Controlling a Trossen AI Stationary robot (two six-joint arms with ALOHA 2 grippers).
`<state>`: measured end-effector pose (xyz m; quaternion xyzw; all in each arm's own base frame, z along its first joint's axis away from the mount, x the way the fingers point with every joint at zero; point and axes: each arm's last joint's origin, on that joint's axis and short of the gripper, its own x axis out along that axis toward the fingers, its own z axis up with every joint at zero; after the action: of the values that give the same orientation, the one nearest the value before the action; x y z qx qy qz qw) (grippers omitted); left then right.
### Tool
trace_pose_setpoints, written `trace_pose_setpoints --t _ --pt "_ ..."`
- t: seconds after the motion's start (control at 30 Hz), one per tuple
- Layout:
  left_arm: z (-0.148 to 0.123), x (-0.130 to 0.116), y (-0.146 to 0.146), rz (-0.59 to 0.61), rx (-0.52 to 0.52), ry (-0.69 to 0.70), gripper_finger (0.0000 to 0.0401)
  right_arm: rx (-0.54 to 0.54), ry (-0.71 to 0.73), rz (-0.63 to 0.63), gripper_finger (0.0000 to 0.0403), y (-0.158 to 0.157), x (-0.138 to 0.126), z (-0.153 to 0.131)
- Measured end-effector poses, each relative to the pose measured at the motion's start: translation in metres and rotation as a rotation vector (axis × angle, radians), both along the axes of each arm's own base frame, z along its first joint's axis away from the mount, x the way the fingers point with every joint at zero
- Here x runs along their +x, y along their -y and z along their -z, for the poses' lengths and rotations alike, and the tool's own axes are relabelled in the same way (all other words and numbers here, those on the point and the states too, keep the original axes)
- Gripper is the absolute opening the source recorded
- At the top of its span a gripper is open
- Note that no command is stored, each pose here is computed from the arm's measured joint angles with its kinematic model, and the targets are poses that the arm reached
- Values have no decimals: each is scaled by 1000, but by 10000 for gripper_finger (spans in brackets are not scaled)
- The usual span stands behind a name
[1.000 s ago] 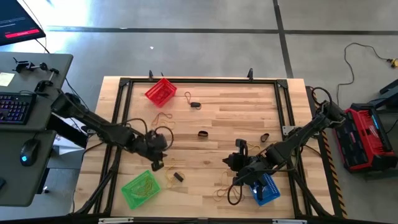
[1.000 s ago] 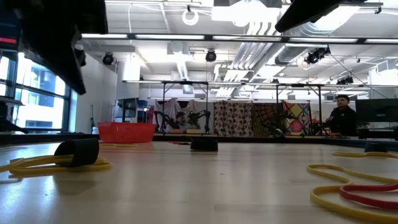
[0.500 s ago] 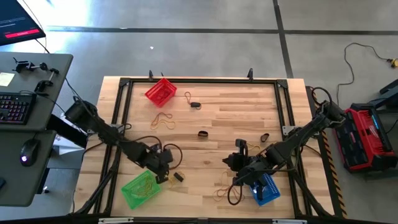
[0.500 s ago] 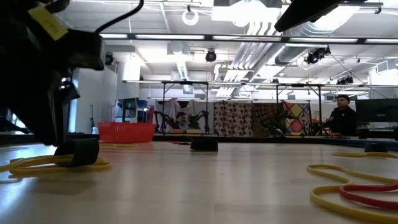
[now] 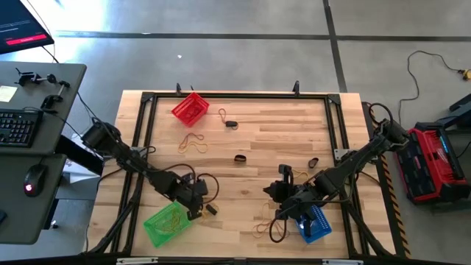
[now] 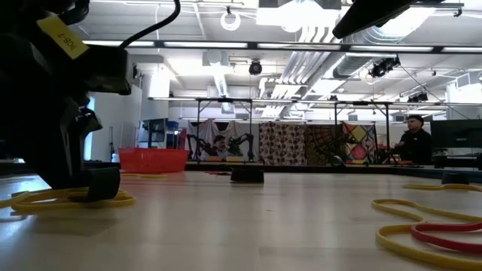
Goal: Sort rubber bands into baskets
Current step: Put the yellow rubber band into the green basket
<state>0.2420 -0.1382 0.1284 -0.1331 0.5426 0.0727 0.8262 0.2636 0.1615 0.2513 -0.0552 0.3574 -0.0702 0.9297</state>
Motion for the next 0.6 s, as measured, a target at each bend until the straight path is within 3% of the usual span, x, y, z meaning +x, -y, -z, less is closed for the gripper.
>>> trace_pose_setpoints --t 0.2,0.43,0.6 --pt "6 0 0 -6 37 -11 107 1 -1 -1 0 0 0 0" --pt "1 -2 -3 93 111 -3 17 2 -1 -2 0 0 0 0" --pt "-13 -5 -5 90 142 15 5 2 -2 -2 0 0 0 0"
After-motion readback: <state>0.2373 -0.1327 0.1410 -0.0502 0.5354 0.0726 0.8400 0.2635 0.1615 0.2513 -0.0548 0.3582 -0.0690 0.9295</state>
